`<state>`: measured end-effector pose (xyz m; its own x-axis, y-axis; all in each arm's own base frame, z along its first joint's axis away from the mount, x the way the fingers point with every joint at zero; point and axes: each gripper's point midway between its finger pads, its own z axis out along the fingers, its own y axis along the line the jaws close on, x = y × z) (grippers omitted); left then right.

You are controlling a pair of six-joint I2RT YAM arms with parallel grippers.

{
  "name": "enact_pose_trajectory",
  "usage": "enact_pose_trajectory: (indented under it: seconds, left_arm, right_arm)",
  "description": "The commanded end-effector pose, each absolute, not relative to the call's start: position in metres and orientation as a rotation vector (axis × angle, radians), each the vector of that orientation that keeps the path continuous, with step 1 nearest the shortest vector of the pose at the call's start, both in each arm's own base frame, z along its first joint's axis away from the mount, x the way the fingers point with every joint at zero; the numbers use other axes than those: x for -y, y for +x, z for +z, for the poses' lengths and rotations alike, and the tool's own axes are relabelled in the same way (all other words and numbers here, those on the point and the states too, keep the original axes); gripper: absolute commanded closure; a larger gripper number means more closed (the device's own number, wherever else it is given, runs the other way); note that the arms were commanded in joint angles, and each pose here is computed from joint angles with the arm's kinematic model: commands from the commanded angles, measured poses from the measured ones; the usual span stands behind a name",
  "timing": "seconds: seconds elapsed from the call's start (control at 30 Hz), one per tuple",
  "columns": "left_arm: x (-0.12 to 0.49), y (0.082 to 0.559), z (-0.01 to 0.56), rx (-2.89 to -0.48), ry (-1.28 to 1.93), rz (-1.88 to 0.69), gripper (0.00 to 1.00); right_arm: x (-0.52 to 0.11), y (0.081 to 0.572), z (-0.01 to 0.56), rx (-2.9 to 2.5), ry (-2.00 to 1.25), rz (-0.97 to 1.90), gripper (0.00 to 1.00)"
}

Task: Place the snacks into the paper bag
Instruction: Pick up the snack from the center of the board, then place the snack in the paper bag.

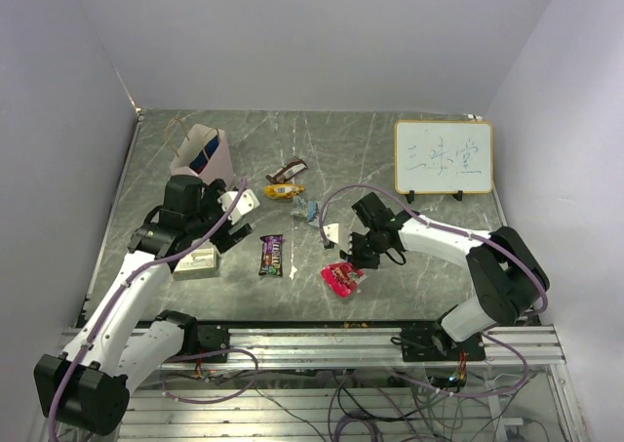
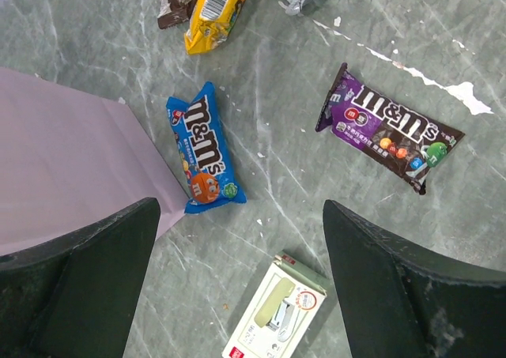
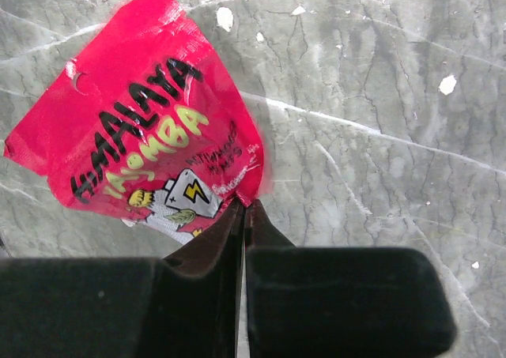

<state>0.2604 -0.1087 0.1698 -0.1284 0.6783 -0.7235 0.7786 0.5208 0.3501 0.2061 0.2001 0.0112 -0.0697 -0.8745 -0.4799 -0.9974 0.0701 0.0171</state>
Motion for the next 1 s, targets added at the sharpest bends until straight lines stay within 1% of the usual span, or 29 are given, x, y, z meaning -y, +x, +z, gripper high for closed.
enact_pose_trajectory:
  seconds: [0.0, 0.37, 0.67, 0.97]
  left_arm:
    - [0.116, 0.270, 0.183, -1.811, 1.162, -0.153, 0.05]
    - [0.133, 0.278, 0.214, -1.752, 1.060, -0.250, 0.05]
    - [0.149, 0.279, 0.217, -1.748, 1.027, -0.360, 0.09]
    - [0.195, 0.282, 0.231, -1.737, 1.031, -0.580, 0.11]
  right_arm:
    - [-0.197, 0.204, 0.012, -2.023, -1.862, 0.476, 1.00]
    - [-0.221, 0.231, 0.052, -1.951, -1.714, 0.509, 1.00]
    - [-0.226, 0.268, 0.086, -1.941, -1.466, 0.555, 1.00]
    - [-0.242, 0.299, 0.146, -1.800, -1.228, 0.587, 1.00]
